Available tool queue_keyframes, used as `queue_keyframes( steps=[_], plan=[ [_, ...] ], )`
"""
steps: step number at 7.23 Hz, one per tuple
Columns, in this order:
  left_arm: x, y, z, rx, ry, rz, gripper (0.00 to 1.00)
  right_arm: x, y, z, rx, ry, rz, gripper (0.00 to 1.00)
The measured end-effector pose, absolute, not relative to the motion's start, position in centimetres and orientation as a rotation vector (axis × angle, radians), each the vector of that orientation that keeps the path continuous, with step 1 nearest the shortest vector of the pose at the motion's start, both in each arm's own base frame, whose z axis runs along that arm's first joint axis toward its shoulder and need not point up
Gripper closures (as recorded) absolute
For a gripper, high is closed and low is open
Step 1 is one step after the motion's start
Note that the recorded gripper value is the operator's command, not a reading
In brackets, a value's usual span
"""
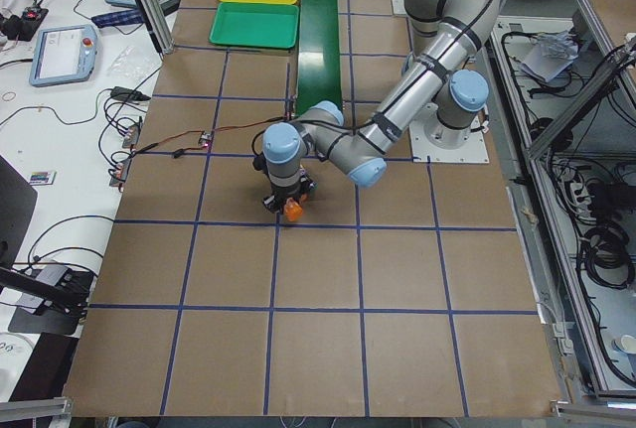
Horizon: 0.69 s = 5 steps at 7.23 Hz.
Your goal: Sort buttons by color to trays
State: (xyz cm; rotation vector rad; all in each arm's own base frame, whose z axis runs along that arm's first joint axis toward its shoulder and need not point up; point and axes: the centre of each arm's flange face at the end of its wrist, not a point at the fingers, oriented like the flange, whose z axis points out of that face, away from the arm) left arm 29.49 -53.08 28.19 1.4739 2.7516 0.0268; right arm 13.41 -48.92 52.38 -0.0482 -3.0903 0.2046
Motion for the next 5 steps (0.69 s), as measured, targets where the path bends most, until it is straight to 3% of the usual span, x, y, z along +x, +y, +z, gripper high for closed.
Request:
queue_keyframes(
  steps=[3, 5],
  plan=[
    [18.5, -53.9, 36.2, 1.718, 2.62, 0.017, 1.0, 13.4, -48.9, 52.3, -0.048, -3.089, 0.204, 0.0],
    [4.7, -54.5, 37.2, 2.011, 2.422, -0.009, 1.0, 13.4, -48.9, 52.4, -0.049, -3.091, 0.204, 0.0]
  ],
)
